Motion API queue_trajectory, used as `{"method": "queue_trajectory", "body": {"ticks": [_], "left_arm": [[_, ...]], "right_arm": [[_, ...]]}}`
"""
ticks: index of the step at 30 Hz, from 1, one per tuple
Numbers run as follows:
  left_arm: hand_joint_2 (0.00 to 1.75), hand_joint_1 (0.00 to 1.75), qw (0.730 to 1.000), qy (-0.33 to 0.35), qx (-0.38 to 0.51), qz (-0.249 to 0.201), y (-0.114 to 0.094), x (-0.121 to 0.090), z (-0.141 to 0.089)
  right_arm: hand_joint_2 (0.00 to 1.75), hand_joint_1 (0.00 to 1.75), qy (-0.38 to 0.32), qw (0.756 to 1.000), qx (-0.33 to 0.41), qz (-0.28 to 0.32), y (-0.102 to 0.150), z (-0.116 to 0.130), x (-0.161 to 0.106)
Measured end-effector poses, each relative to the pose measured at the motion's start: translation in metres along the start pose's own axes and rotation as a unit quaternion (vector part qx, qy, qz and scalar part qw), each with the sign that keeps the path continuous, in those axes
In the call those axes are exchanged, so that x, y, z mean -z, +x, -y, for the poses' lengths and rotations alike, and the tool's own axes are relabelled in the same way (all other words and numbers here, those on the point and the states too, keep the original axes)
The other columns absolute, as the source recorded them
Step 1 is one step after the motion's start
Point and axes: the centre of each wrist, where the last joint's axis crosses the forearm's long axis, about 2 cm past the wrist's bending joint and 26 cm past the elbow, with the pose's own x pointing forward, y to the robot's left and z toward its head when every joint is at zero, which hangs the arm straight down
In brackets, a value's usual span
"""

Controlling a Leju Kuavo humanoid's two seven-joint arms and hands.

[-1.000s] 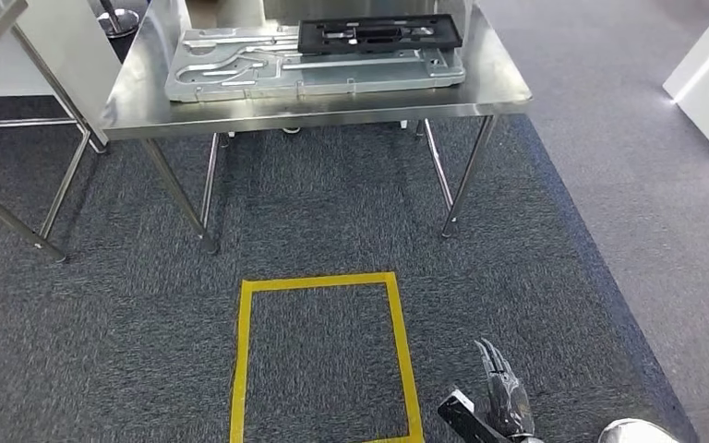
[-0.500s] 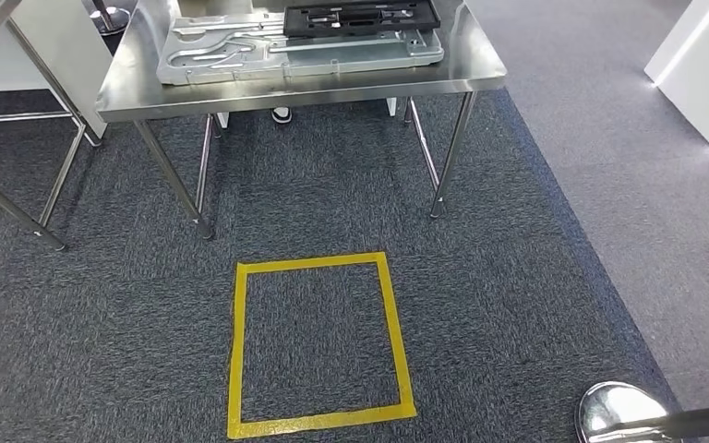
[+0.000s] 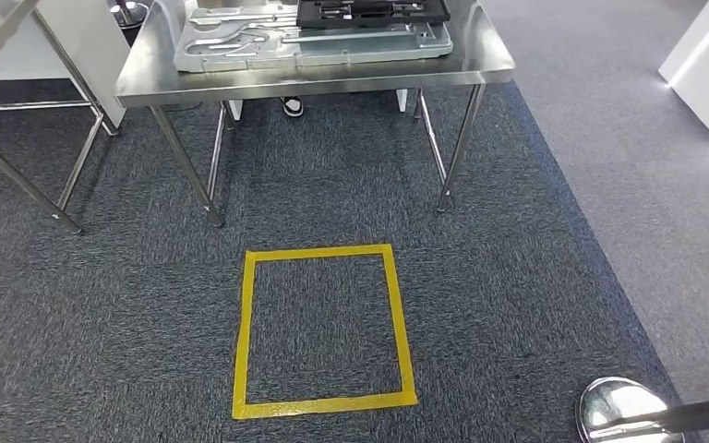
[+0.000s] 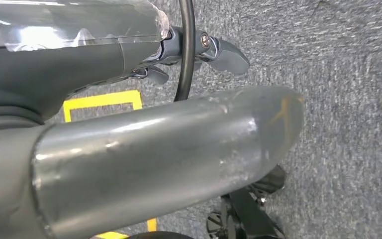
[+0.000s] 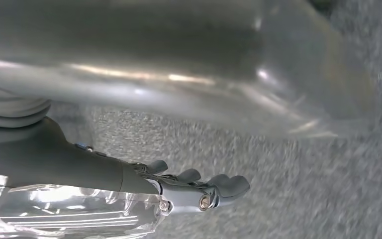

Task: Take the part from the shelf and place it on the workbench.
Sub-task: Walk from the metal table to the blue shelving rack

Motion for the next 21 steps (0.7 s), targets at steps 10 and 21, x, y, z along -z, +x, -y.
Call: {"method": "queue_trajectory", "body": {"ticks": [10,21], "left_arm": [[0.00,0.00,1.000,0.001,-0.001,-0.002,-0.001,-0.001,0.001],[0.00,0.00,0.998,-0.021,0.062,0.004,-0.001,-0.001,0.001]], "right_arm": [[0.00,0.00,0.025,0.997,-0.001,-0.074,-0.001,0.005,0.004],[0.00,0.00,0.070,0.993,-0.013,-0.099,-0.001,0.017,0.012]]}}
